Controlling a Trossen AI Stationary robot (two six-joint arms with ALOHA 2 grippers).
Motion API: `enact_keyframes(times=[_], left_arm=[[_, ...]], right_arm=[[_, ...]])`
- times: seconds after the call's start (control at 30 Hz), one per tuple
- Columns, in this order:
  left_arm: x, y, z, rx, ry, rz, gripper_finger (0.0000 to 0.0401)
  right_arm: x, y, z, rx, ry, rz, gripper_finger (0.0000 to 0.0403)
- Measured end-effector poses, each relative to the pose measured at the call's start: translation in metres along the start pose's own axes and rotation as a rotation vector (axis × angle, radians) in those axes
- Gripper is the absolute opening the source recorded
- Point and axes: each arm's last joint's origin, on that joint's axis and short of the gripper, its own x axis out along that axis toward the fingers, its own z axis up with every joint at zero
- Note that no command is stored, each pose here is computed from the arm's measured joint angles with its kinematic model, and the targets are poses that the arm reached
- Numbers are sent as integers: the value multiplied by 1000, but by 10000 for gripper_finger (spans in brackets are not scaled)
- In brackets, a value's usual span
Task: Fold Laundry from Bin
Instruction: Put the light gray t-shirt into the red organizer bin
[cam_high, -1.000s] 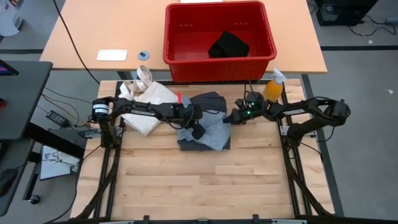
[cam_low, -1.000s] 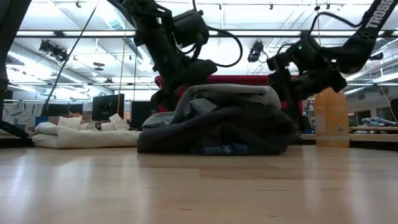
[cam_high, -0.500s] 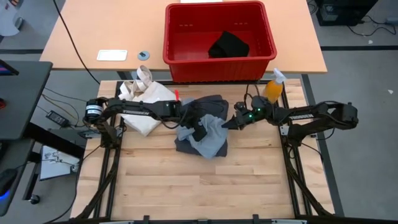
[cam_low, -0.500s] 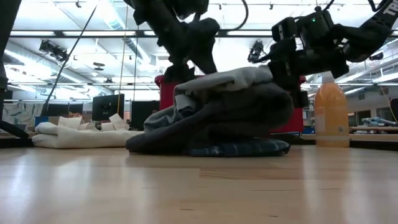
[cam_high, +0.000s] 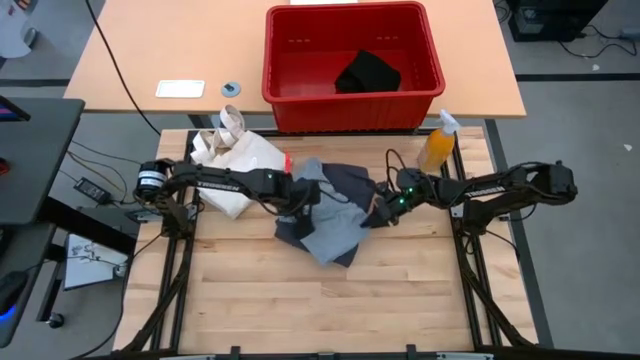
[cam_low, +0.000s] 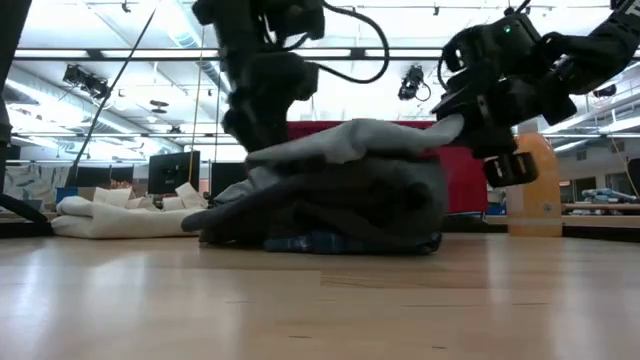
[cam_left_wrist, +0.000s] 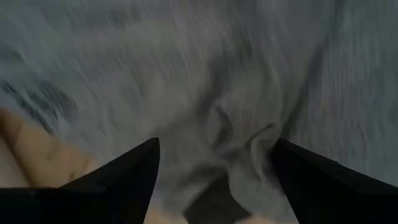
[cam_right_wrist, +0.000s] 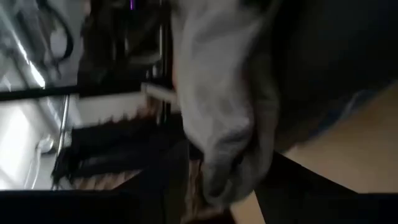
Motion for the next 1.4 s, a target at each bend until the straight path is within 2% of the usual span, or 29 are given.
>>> enact_keyframes(times=[0.1, 0.2, 0.4, 0.53, 0.63, 0.77, 0.9, 1.03, 1.13, 1.23, 1.4], left_arm=[[-2, 0, -8, 25, 65, 33, 313], [-14, -2, -9, 29, 67, 33, 313], [-53, -11, 7, -8, -102, -46, 313], [-61, -22, 17, -3, -215, -108, 313], [-59, -35, 26, -41, -314, -165, 314], [-50, -55, 31, -68, -388, -226, 314], [-23, -78, 31, -63, -379, -254, 314], [3, -101, 36, -53, -444, -310, 314], [24, -115, 36, -46, -457, -284, 314], [38, -128, 34, -22, -457, -214, 314], [52, -139, 24, 16, -406, -50, 314]], right_arm=[[3, 1, -7, 6, 88, 11, 171], [4, 2, -11, 7, 135, 19, 171], [3, 4, -10, 4, 86, 14, 171], [3, 4, -10, 3, 62, 9, 171], [3, 2, -10, -7, 71, -6, 171], [-1, 5, -9, -50, 58, 10, 171], [-14, 7, -1, -55, -15, 12, 171], [-27, 5, 3, -43, -80, -26, 171], [-34, 1, 0, -42, -78, -82, 171], [-36, -3, -6, -65, -81, -148, 171], [-37, -6, -16, -109, -65, -217, 171]])
